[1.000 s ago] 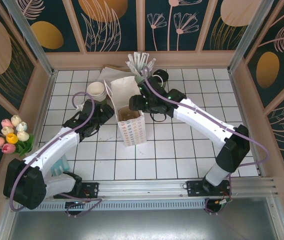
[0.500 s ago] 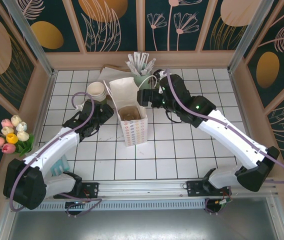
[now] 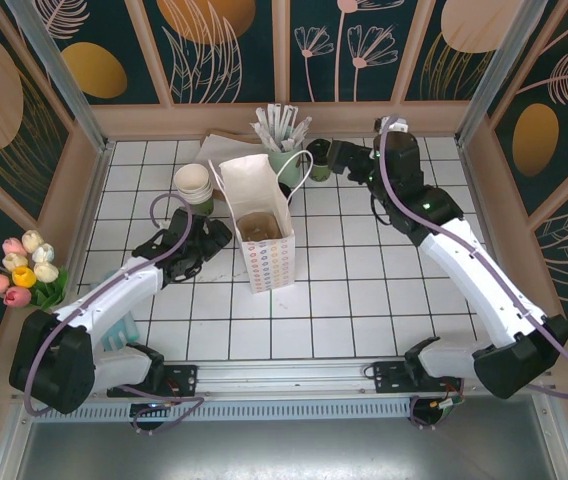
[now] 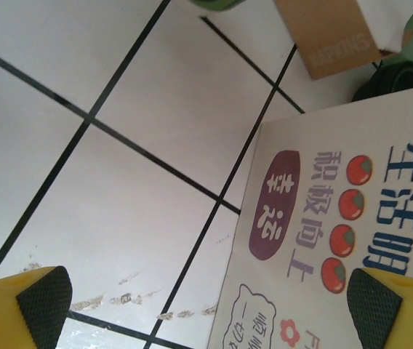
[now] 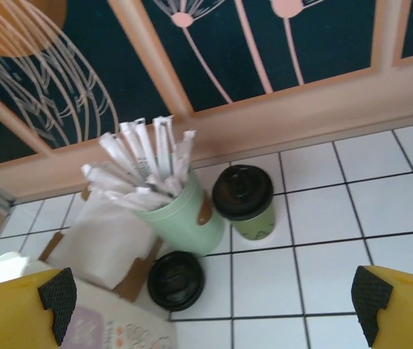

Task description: Pack the takeout coffee

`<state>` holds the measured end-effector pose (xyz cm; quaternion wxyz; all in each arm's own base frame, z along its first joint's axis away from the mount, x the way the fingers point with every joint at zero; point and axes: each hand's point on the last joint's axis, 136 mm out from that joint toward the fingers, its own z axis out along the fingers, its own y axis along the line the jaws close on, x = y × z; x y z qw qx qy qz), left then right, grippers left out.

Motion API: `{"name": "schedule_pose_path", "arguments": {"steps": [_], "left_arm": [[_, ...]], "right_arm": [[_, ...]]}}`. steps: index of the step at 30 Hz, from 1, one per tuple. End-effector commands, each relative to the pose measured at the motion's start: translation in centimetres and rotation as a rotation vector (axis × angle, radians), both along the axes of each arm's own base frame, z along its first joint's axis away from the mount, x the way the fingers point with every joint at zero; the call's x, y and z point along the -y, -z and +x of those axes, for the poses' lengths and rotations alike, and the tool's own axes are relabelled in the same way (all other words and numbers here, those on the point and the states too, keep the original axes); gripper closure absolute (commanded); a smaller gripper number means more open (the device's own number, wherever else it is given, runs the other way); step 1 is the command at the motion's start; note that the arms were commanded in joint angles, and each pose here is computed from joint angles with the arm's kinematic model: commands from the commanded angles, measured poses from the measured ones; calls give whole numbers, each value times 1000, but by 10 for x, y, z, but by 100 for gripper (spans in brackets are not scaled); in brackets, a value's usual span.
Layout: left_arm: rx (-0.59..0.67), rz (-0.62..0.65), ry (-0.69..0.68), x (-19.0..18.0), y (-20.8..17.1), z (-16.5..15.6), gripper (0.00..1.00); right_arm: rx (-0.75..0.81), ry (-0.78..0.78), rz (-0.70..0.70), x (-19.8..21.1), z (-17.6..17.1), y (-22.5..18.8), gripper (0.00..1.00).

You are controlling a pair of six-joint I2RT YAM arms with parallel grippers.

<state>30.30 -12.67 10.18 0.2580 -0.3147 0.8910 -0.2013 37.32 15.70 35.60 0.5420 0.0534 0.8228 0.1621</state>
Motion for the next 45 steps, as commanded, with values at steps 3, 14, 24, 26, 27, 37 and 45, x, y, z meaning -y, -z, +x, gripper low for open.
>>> {"name": "schedule_pose_path", "arguments": {"steps": [3, 14, 24, 26, 27, 37, 45], "left_arm": [[-4, -79, 24, 14, -1, -5, 1], [55, -5, -23, -2, -15, -3, 2], [188, -19, -113, -16, -37, 5, 1], [193, -18, -121, -17, -38, 7, 1], [194, -16, -124, -17, -39, 8, 2], [174, -5, -121, -14, -35, 15, 2], [167, 0, -105, -10, -35, 19, 1]], "right_arm": [[28, 9, 7, 33, 38, 20, 1], [-148, -226, 24, 56, 111, 115, 1], [-289, -587, 23, 1, 159, 186, 1], [-288, -622, 14, -11, 170, 192, 1], [-283, -639, 4, -18, 175, 194, 1], [-295, -678, -67, -47, 200, 216, 1], [-318, -704, -118, -55, 198, 229, 1]]}}
